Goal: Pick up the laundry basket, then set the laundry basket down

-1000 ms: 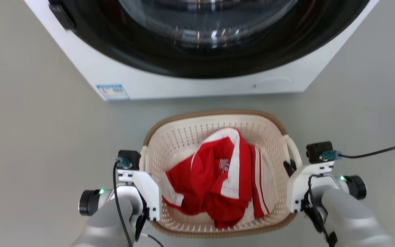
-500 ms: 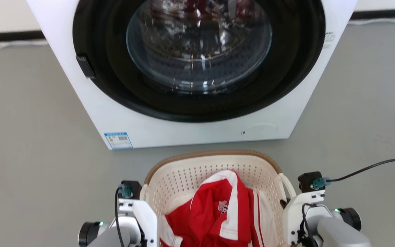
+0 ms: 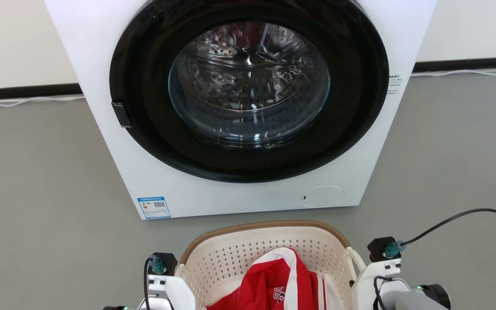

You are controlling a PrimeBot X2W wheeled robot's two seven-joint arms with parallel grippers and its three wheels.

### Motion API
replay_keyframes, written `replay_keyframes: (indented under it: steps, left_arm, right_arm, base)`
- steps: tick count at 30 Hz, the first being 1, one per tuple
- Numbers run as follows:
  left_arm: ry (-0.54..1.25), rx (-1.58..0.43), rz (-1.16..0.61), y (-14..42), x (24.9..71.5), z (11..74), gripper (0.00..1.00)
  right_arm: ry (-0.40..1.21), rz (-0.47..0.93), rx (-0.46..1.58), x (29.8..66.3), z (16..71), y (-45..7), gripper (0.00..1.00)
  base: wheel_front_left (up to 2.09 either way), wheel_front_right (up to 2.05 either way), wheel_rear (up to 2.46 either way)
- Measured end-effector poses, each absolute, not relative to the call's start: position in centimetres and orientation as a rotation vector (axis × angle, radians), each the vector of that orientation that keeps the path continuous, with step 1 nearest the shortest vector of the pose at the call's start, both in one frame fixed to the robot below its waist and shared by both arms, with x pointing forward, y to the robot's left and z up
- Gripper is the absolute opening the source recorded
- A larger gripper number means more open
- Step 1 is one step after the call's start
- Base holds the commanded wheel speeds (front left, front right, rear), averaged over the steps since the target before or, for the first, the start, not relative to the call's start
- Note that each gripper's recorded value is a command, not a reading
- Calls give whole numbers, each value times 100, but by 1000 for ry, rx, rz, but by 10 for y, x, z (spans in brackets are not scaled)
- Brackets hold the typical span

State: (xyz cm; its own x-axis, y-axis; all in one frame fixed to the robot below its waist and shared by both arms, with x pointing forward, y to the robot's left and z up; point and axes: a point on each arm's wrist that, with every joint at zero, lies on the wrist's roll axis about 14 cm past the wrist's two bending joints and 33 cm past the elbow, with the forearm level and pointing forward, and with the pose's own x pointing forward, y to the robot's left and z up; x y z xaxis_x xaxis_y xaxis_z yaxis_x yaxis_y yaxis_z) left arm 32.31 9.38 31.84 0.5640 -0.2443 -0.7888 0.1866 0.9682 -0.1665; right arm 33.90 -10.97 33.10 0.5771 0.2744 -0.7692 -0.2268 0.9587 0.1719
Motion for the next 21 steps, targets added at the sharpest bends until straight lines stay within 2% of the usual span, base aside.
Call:
replay_keyframes:
  steps: [21]
  left_arm:
    - [967, -69, -258, 95, 314, 317, 0]
  right_arm:
    - [936, 312, 64, 331, 332, -104, 0]
  base:
    - [0, 0, 0]
